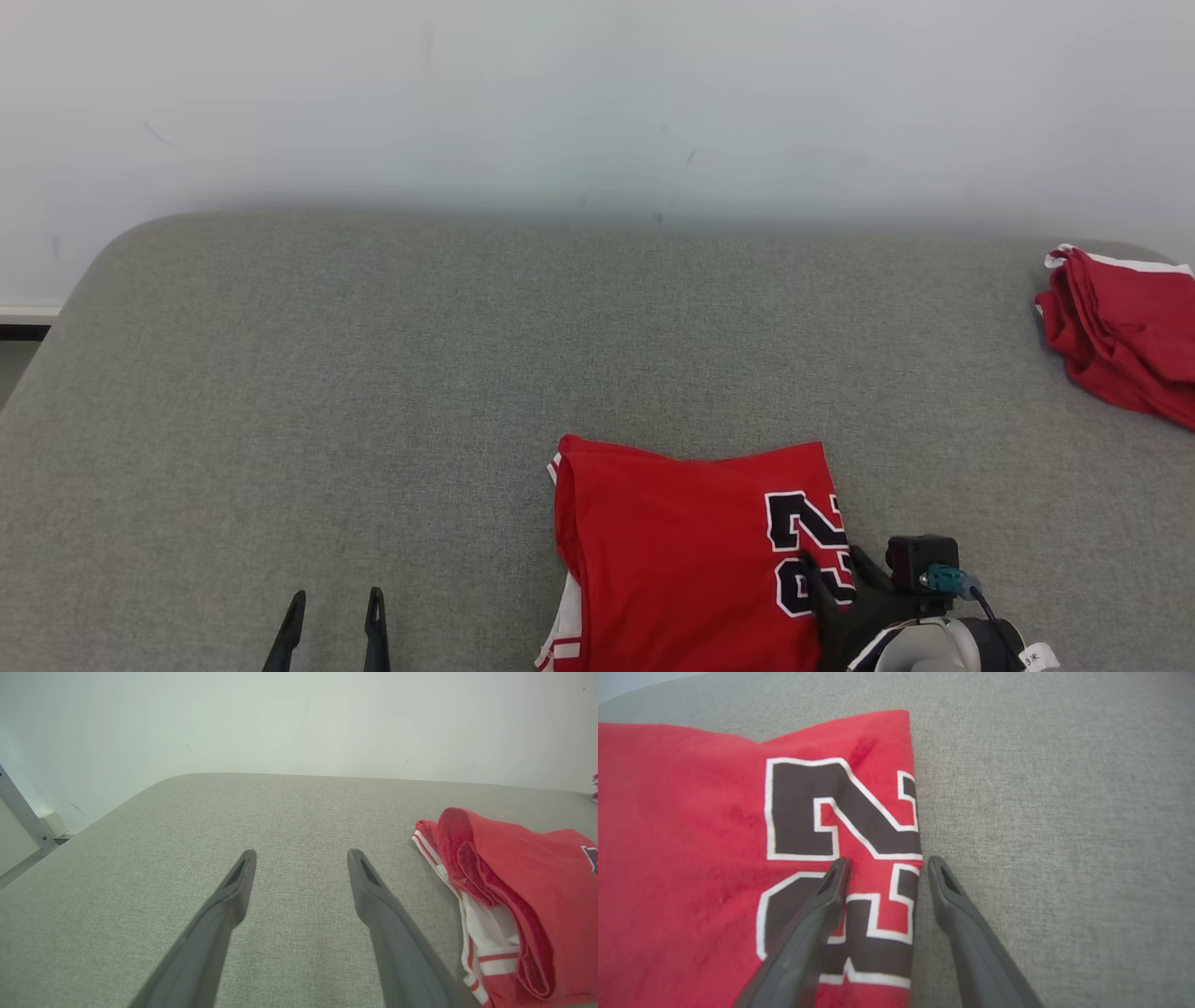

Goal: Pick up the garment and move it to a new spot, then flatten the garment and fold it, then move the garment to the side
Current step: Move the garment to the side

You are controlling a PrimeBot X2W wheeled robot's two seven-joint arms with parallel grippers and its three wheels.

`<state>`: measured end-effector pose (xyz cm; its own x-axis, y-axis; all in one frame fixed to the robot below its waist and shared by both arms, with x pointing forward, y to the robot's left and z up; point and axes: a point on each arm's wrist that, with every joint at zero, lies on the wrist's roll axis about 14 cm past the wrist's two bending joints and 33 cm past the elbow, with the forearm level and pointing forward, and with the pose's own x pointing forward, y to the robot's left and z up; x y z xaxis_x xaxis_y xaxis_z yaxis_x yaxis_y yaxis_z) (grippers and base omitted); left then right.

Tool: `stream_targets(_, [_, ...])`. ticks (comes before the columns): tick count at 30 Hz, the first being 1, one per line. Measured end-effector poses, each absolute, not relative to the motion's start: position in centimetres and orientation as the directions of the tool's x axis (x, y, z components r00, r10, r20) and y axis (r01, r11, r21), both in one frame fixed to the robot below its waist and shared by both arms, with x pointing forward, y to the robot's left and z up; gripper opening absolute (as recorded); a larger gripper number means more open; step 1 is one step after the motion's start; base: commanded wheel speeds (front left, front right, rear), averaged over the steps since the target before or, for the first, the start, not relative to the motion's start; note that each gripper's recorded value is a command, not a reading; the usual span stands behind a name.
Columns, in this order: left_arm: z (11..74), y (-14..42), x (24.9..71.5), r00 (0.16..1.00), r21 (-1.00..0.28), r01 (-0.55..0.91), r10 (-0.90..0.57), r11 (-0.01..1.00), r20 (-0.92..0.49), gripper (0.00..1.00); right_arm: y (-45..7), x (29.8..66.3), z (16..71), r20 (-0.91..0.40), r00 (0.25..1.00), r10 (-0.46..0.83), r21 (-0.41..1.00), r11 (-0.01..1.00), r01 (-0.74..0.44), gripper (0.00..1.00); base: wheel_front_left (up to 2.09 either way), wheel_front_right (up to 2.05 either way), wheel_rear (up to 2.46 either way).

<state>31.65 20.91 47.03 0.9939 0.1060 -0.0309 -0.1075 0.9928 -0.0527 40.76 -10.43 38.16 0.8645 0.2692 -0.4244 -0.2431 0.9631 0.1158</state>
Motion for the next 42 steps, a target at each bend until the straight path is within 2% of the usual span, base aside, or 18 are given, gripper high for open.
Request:
stream_targets(1, [47.0,20.9,31.7,0.994,-0.053,-0.107,0.106,0.993,-0.031,1.00,-10.4,40.8,38.1,-0.428,0.863,0.268,0.121,0.963,-0.239,0.00,0.00,0.00,0.00])
stream_targets(8, [46.9,21.0,31.8,0.993,-0.055,-0.114,0.113,0.992,-0.037,1.00,-9.9,41.9,39.0,-0.404,0.871,0.280,0.132,0.960,-0.247,0.00,0.00,0.00,0.00])
stream_targets(19, [46.0,20.0,33.9,0.995,-0.068,-0.083,0.078,0.994,-0.069,1.00,-12.4,50.2,46.5,-0.201,0.943,0.266,0.024,0.963,-0.267,0.00,0.00,0.00,0.00])
stream_targets(31, [46.3,17.9,41.2,0.999,-0.051,0.015,-0.017,0.999,-0.027,1.00,-20.3,61.2,54.1,-0.025,0.990,0.142,-0.130,0.981,-0.144,0.00,0.00,0.00,0.00])
stream_targets(37, [45.5,17.2,43.9,0.998,-0.013,0.063,-0.063,0.998,-0.017,1.00,-24.8,63.9,54.4,-0.007,0.998,0.064,-0.183,0.981,-0.064,0.00,0.00,0.00,0.00])
stream_targets(42, [45.3,15.6,45.6,0.992,-0.009,0.123,-0.123,0.992,0.006,1.00,-28.9,64.5,54.3,-0.010,1.000,-0.002,-0.238,0.971,0.000,0.00,0.00,0.00,0.00])
